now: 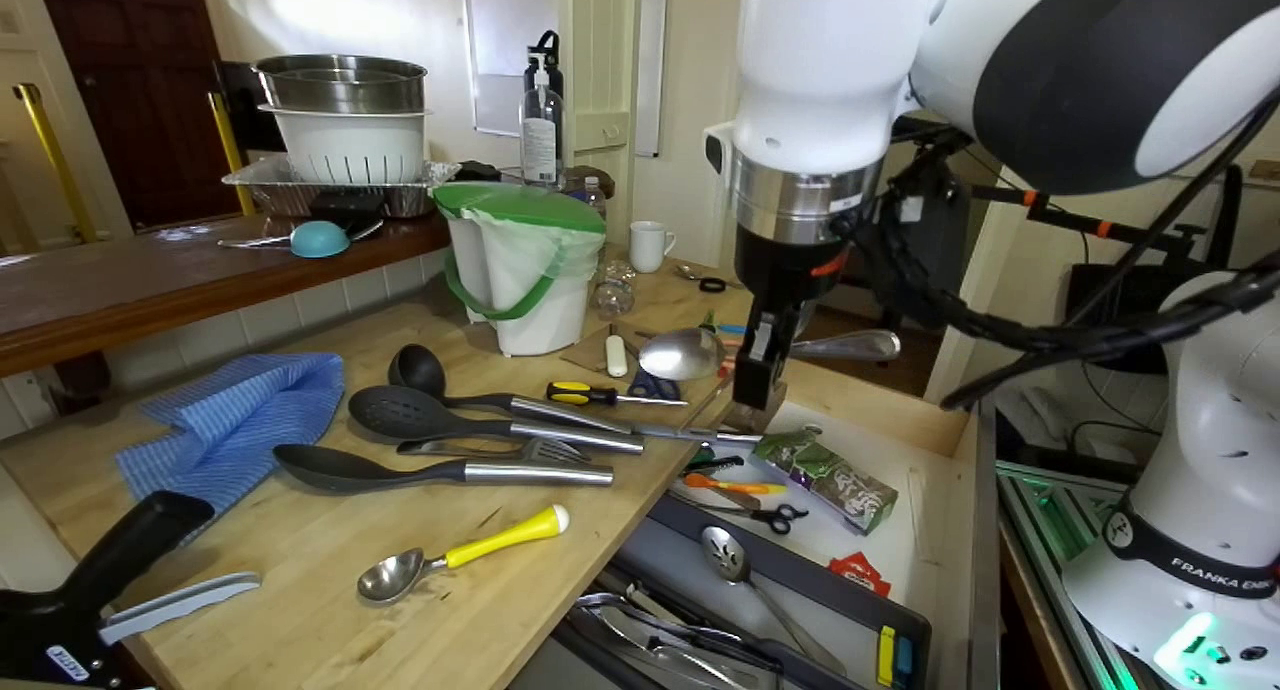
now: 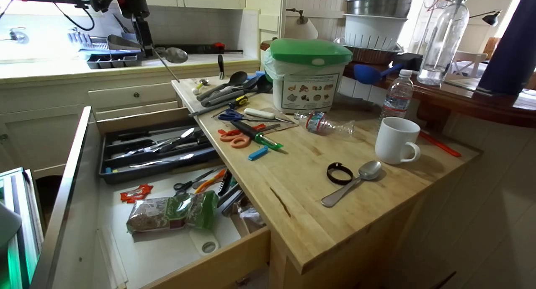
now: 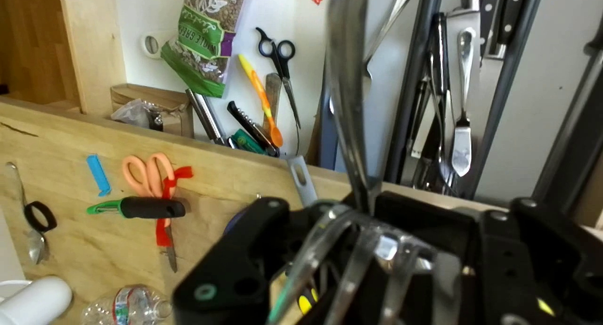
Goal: Remove a spoon from the cutlery drawer and put it on the table
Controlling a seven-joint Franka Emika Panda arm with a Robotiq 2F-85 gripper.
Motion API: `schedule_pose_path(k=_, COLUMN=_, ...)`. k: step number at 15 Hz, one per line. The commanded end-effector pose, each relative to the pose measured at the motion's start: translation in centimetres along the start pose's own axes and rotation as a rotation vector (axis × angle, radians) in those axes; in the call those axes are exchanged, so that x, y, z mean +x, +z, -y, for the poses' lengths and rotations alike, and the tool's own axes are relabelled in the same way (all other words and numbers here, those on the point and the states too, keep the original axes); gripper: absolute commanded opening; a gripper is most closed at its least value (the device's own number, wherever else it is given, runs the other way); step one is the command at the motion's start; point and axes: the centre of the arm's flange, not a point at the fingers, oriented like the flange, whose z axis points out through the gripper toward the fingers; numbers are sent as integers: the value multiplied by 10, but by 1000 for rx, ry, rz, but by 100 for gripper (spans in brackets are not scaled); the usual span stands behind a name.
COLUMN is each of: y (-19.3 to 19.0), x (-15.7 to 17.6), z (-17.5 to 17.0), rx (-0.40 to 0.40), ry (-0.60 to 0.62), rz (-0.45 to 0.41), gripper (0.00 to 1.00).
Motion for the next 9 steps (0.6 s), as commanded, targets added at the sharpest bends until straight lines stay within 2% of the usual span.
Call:
schedule_pose_path(k=1, y=-15, x=35, z=-19, rx=79, ry=51, rz=-46, gripper=0)
schedule_pose_path(k=9, y=5, x=143, z=-22, rx=208, ry=-48, rz=-78, gripper=0)
